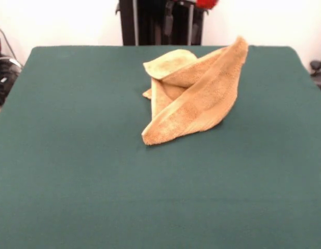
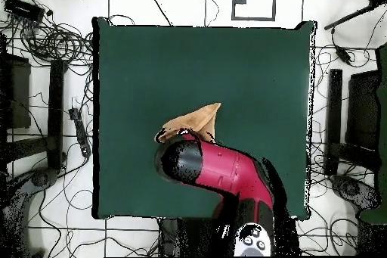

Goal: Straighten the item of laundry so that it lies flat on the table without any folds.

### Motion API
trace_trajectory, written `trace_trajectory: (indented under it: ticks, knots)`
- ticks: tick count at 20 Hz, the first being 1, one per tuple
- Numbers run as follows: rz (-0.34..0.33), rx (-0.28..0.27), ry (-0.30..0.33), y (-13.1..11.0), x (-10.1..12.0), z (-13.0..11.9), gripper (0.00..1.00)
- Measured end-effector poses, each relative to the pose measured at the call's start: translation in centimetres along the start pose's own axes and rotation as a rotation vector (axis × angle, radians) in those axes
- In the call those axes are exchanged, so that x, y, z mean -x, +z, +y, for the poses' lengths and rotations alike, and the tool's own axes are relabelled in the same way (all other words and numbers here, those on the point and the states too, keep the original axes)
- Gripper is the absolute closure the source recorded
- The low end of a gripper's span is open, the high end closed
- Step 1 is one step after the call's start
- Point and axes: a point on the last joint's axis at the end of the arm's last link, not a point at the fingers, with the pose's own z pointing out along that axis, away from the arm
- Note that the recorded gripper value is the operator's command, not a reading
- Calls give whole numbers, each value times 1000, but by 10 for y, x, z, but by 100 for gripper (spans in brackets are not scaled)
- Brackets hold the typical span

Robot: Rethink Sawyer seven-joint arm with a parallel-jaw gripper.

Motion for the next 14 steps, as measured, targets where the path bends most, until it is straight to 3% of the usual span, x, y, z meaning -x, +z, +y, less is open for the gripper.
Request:
trace_trajectory:
  ticks: [9, 14]
  knots:
    - [-23, 34, -9, -3, 10, 40, 0]
    - [-31, 43, -10, -17, 24, 44, 0]
